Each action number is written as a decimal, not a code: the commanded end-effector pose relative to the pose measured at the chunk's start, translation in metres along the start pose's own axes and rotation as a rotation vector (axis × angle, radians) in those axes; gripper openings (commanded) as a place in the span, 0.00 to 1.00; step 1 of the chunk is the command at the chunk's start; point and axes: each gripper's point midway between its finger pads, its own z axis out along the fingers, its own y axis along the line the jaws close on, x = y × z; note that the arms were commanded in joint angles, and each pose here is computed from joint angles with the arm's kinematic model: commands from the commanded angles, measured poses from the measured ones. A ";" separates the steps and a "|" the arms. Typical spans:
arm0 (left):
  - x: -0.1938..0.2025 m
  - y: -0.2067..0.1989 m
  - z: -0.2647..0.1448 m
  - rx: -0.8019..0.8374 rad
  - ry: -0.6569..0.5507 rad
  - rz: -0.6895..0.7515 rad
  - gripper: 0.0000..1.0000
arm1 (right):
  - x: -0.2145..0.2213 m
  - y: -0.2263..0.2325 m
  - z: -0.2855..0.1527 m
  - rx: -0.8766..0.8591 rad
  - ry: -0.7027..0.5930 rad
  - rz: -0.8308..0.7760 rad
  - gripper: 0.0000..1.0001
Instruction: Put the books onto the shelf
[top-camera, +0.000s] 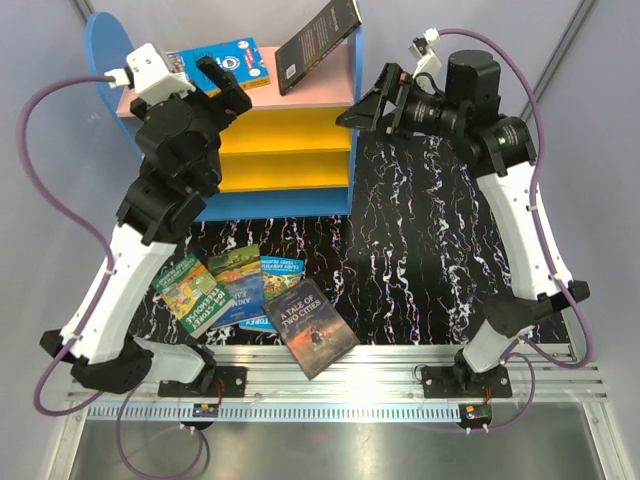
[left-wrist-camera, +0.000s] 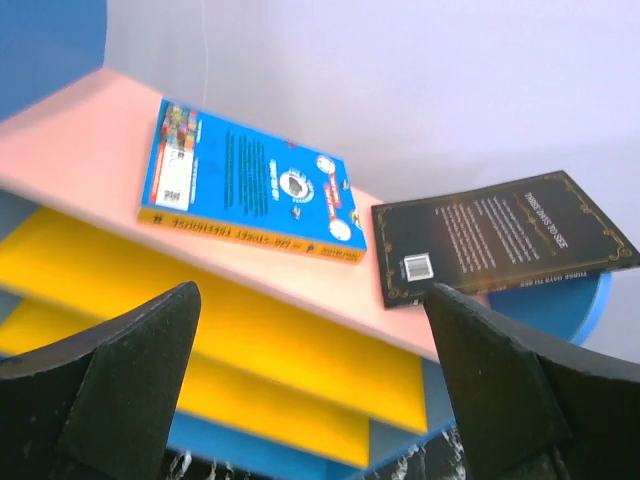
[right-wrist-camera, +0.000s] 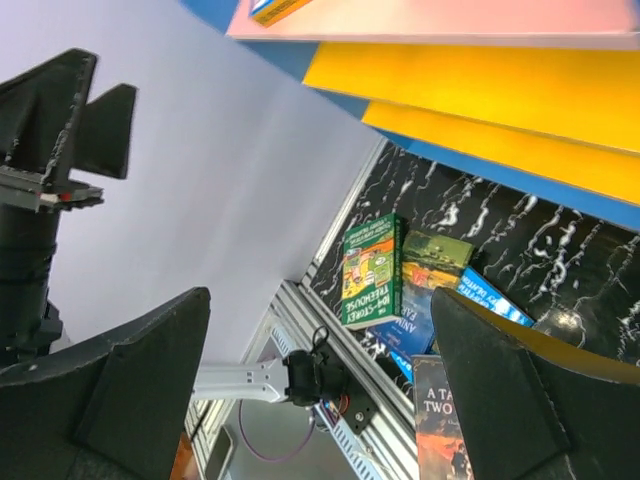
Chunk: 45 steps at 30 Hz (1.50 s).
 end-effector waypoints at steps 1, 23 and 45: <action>-0.022 -0.016 0.025 0.061 -0.110 0.028 0.99 | -0.015 -0.032 -0.002 0.096 -0.004 0.057 1.00; -0.050 0.071 0.140 -0.140 -0.304 -0.029 0.99 | -0.024 0.007 0.066 -0.078 -0.006 0.018 1.00; 0.016 0.132 0.230 -0.320 -0.114 -0.104 0.99 | 0.023 -0.041 0.048 0.101 0.049 0.002 1.00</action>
